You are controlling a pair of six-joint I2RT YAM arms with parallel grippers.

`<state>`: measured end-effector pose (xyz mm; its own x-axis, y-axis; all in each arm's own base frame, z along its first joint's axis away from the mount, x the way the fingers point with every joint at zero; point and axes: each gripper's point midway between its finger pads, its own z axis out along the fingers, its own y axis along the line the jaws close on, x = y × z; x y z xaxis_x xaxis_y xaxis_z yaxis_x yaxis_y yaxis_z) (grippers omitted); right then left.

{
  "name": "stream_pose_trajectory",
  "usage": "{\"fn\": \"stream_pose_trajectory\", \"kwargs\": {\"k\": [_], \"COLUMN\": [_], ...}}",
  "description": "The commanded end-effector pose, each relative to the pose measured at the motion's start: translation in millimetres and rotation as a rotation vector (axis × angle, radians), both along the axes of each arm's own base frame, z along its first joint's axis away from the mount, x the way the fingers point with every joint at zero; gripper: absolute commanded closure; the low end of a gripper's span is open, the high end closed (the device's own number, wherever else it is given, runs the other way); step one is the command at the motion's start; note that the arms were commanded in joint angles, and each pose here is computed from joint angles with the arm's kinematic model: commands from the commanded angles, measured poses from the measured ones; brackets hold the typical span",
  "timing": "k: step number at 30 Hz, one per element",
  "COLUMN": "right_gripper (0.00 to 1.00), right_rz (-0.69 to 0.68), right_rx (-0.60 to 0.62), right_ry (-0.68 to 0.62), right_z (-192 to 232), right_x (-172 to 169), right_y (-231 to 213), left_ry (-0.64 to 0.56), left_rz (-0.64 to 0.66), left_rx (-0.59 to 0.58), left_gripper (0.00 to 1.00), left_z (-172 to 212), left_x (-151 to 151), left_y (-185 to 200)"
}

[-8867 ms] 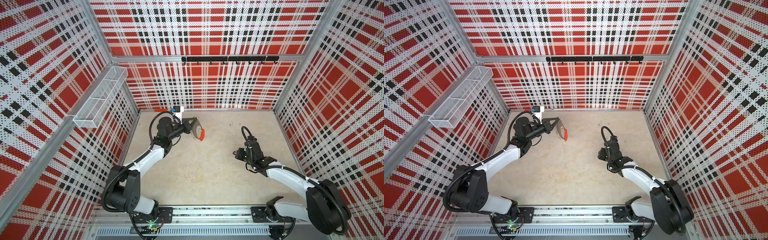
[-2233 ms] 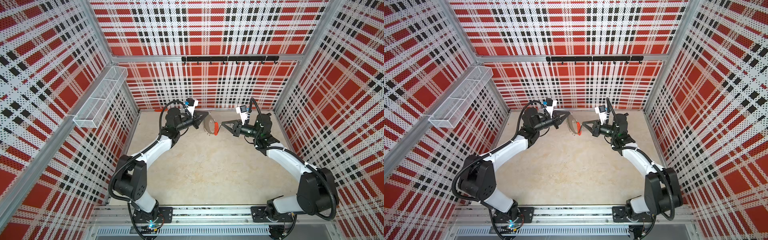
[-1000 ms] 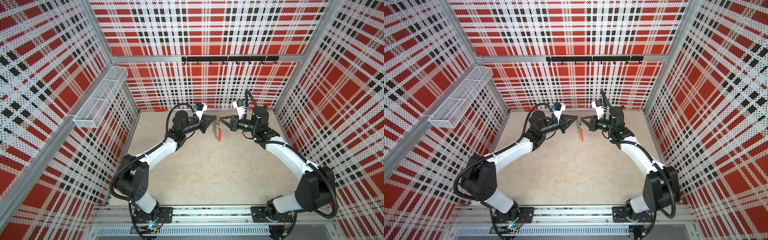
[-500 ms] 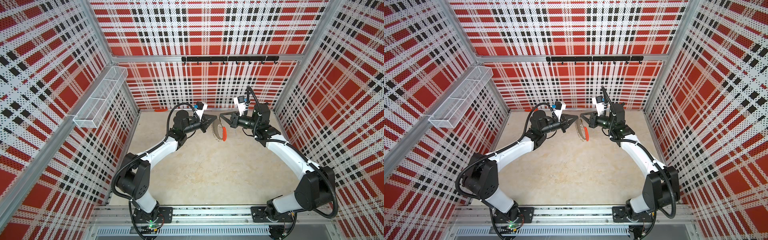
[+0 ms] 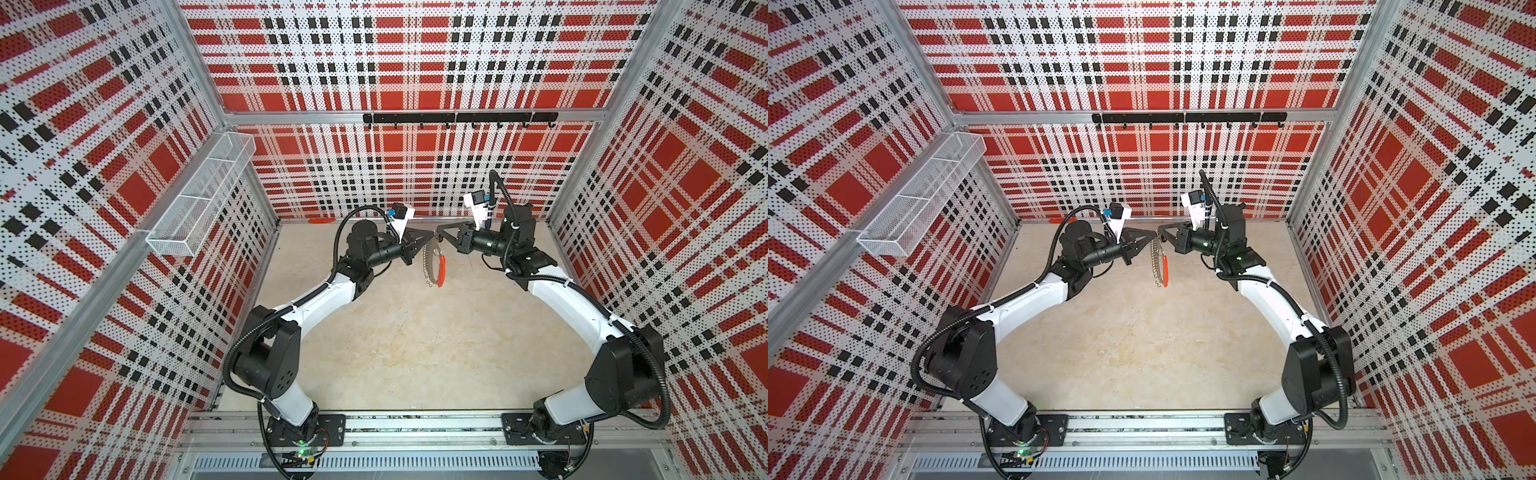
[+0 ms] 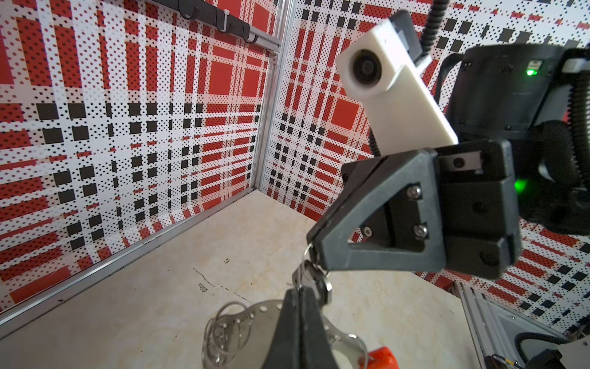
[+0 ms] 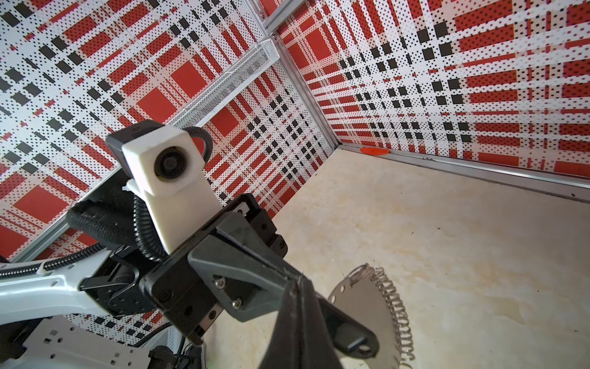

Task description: Put the keys on the keyring

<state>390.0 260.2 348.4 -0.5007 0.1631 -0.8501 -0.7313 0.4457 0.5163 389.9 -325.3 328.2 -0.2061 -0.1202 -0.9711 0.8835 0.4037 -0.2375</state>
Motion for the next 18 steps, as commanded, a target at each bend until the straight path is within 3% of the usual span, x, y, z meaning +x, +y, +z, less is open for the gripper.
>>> {"fn": "stream_pose_trajectory", "kwargs": {"k": [1,18], "right_gripper": [1.0,1.0], "right_rz": [-0.008,-0.083], "right_rx": [-0.001,-0.001], "right_ry": [-0.01,0.038], "right_z": [3,-14], "right_x": [1,10], "right_y": [2,-7], "left_ry": [-0.083,-0.109], "left_rz": [0.003,-0.002], "left_rx": [-0.052,-0.106], "left_gripper": [1.0,1.0], "left_z": [34,53], "left_x": [0,-5], "left_y": [0,2]}}
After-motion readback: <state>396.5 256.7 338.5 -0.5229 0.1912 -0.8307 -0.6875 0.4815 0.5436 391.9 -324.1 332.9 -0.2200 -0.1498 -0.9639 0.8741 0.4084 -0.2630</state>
